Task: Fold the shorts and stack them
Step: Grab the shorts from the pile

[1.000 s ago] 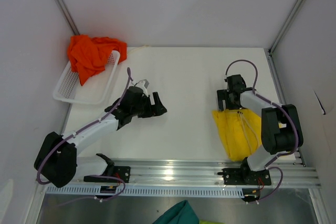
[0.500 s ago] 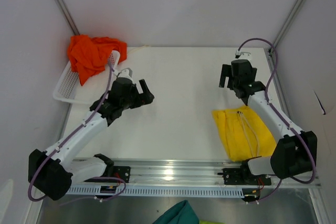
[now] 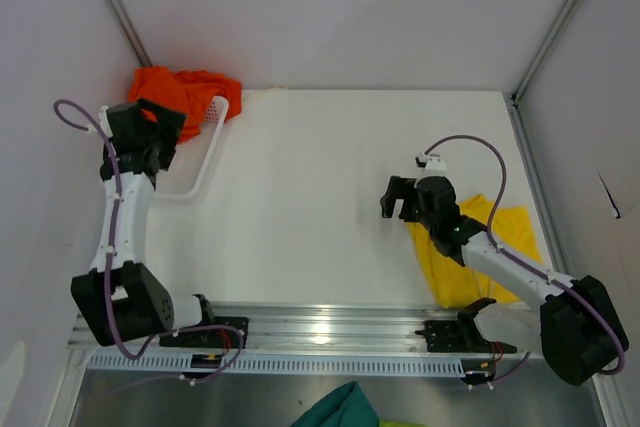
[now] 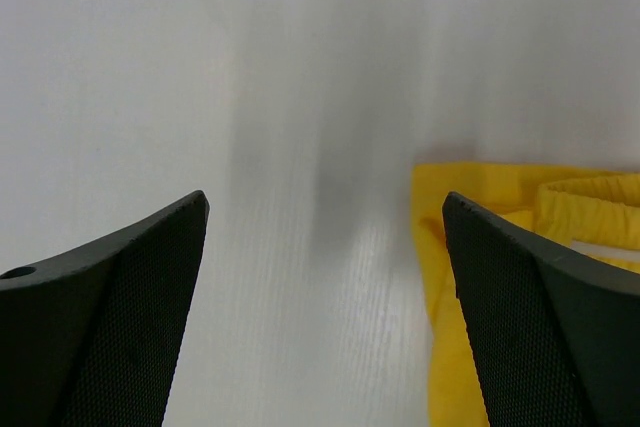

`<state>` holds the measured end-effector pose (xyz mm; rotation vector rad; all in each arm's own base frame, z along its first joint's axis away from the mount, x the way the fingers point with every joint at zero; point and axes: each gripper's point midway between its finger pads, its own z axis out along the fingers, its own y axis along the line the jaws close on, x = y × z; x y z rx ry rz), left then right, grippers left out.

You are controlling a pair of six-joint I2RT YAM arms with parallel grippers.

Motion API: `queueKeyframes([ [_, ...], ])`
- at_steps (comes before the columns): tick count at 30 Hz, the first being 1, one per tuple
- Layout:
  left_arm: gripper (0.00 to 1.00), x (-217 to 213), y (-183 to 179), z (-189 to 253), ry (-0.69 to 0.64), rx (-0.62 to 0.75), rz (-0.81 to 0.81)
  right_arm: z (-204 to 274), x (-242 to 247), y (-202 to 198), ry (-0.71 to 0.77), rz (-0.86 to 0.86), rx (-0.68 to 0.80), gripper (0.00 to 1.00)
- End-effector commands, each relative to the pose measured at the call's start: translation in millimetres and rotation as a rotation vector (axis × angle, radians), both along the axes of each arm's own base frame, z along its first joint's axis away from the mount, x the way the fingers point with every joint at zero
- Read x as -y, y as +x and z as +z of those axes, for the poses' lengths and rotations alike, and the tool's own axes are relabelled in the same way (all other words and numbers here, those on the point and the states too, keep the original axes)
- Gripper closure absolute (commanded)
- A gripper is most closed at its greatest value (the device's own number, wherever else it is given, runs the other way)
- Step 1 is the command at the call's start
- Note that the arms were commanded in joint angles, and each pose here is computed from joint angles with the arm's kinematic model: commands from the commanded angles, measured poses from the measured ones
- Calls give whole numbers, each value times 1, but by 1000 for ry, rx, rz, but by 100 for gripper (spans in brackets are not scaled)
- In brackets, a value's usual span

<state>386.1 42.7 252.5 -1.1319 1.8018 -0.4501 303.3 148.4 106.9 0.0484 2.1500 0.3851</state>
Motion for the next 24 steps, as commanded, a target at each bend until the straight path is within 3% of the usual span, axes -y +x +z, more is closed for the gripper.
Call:
queueKeyframes([
  [1,1,-22,29,21,-185,96,96,55,-24,27,16,0,218,0],
  [9,1,-68,97,-29,-235,71,299,45,-58,15,10,94,256,0],
  [13,1,-77,129,-71,-260,-27,314,47,-64,12,-7,119,272,0],
  [24,3,-112,201,-137,-246,-82,383,55,-54,9,-23,104,320,1],
])
